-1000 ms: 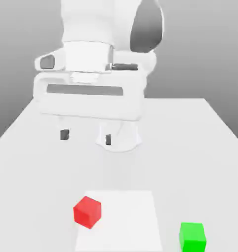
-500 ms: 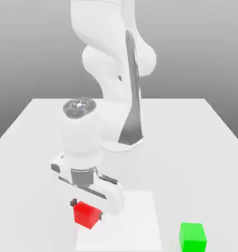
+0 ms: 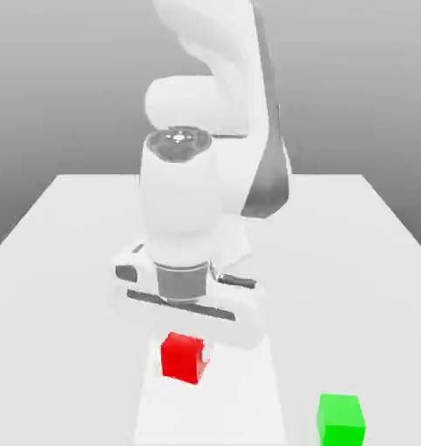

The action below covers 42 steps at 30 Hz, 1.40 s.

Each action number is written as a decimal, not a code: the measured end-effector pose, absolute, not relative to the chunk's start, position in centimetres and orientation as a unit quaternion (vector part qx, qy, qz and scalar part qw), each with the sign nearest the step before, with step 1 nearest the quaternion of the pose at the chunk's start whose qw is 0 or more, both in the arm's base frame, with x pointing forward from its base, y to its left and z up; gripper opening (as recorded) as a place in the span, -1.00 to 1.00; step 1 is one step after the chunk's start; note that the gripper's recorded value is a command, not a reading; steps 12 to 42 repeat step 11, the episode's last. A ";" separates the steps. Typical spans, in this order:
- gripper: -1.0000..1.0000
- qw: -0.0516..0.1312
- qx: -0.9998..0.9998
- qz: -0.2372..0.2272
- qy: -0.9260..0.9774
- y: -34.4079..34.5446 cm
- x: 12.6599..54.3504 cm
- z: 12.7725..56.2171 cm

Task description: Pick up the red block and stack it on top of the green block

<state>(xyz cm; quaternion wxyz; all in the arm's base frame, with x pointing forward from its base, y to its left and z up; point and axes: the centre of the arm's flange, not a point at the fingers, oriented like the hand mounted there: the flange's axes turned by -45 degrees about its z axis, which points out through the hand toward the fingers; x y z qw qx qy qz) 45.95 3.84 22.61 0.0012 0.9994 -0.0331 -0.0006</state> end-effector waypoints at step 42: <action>1.00 0.000 0.982 0.000 0.190 17.1 47.7 18.8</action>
